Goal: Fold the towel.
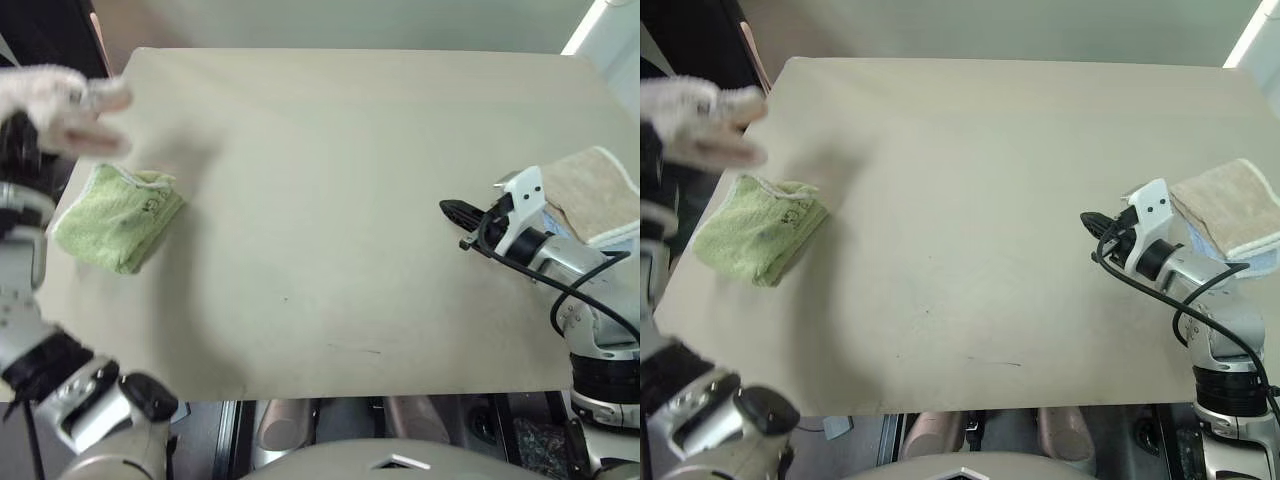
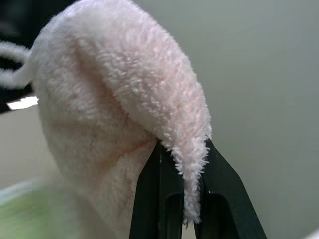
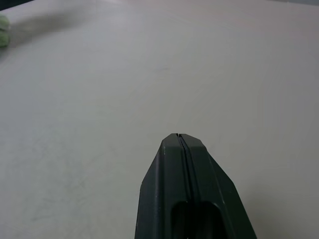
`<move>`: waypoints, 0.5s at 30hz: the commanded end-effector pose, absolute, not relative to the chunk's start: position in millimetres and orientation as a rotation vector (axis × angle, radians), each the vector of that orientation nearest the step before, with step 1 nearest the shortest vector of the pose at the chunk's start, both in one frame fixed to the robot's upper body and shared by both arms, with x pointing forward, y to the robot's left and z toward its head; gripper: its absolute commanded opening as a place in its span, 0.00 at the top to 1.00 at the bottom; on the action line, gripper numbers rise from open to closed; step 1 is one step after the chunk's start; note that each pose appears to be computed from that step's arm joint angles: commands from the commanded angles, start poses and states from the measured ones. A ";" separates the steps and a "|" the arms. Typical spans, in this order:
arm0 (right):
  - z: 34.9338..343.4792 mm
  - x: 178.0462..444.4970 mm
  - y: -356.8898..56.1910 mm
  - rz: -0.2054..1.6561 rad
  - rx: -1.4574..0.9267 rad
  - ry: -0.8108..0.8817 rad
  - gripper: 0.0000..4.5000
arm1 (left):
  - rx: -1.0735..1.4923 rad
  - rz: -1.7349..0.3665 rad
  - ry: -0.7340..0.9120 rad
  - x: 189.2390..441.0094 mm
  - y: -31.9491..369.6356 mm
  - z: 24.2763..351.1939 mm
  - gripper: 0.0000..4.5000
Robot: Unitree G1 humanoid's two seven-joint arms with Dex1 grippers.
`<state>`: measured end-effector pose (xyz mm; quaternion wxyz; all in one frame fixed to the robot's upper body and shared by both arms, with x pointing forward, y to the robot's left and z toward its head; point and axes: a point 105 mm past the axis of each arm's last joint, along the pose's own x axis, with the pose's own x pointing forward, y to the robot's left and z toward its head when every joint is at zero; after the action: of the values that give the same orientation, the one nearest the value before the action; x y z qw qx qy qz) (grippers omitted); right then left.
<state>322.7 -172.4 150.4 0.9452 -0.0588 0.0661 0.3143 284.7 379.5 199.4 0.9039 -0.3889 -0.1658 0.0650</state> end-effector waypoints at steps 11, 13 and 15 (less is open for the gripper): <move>166.9 329.3 -159.3 0.720 -0.169 0.078 1.00 | -0.856 0.100 -0.238 261.8 355.2 152.1 0.27; 166.2 328.9 -158.7 0.721 -0.167 0.079 1.00 | -0.852 0.079 -0.222 257.9 351.4 149.8 0.11; 165.6 328.4 -157.9 0.722 -0.166 0.079 1.00 | -0.825 0.043 -0.163 252.7 341.5 142.3 0.01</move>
<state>329.6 -160.3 155.3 0.9336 -0.0704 0.0599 0.3462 255.2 349.5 130.2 0.9060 -0.4141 -0.0708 0.0513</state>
